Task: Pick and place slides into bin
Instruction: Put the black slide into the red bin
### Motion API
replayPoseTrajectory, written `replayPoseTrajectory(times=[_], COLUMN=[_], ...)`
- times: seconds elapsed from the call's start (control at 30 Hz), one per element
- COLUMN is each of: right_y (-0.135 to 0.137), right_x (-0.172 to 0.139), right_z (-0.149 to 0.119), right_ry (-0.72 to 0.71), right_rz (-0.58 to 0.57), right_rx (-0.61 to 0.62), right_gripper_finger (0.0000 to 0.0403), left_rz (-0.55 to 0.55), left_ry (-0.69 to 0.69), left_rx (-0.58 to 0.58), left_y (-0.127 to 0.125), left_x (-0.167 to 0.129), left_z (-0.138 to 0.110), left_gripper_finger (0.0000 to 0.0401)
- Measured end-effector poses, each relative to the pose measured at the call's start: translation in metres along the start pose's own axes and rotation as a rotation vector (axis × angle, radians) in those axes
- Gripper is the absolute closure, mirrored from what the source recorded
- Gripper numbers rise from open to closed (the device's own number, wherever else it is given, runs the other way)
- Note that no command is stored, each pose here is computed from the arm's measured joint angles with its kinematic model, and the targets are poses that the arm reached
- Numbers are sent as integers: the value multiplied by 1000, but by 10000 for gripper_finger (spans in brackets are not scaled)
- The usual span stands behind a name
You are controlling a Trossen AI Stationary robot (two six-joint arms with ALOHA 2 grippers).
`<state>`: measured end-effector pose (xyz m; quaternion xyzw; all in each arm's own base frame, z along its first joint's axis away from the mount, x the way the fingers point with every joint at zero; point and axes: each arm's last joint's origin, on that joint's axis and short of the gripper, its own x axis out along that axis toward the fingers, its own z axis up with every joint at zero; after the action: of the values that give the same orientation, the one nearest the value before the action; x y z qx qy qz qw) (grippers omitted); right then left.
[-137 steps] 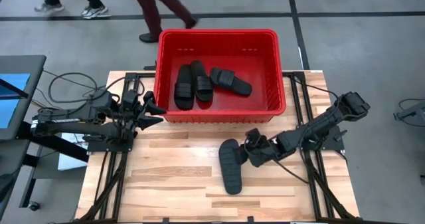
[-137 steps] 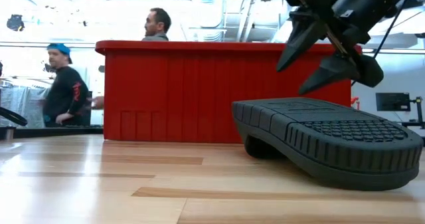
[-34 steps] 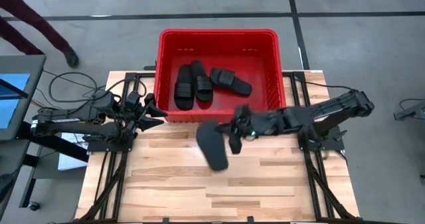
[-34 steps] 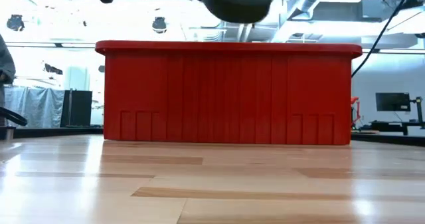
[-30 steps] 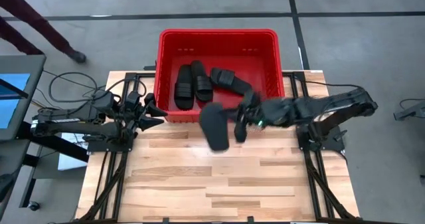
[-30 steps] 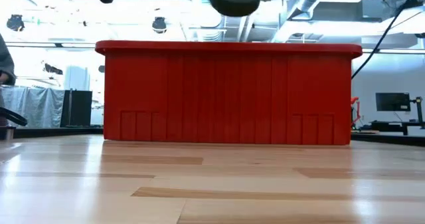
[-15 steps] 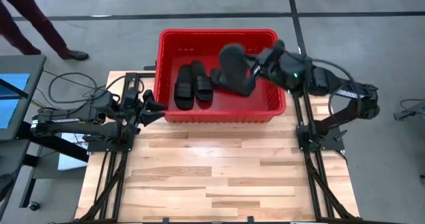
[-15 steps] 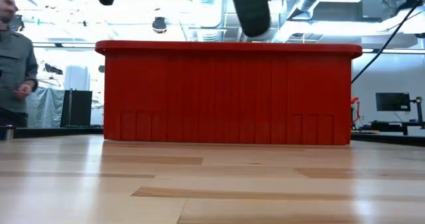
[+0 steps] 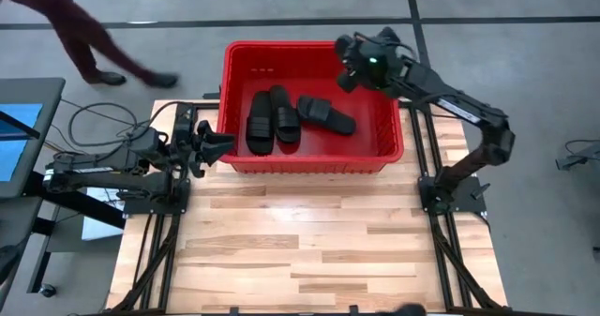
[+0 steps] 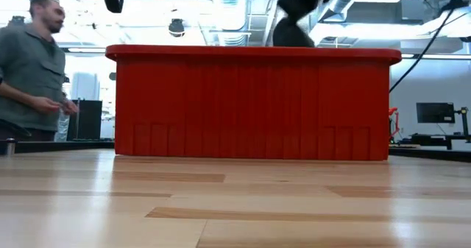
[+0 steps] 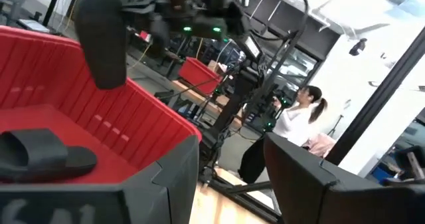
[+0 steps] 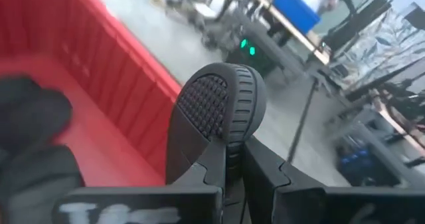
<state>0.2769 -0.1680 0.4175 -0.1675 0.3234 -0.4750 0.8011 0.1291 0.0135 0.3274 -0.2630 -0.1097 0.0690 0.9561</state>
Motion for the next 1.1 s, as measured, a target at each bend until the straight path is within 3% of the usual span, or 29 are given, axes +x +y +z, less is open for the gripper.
replayPoseTrajectory(times=[0.27, 0.5, 0.83, 1.1], right_y=[49, 86, 113, 111], right_x=[72, 113, 143, 147], right_z=[-14, -30, -41, -37], right_ry=[139, 220, 243, 201], right_rz=[8, 13, 7, 8], right_rx=[-183, -357, -535, -528], right_gripper_finger=[386, 388, 388, 388], left_rz=[-8, 16, 189, 244], left_ry=[25, 15, -30, -66], left_rx=[149, 288, 338, 311], left_y=[0, 1, 6, 5], left_x=[-3, -10, -13, -14], left_z=[-1, 1, 3, 8], left_gripper_finger=[239, 239, 239, 239])
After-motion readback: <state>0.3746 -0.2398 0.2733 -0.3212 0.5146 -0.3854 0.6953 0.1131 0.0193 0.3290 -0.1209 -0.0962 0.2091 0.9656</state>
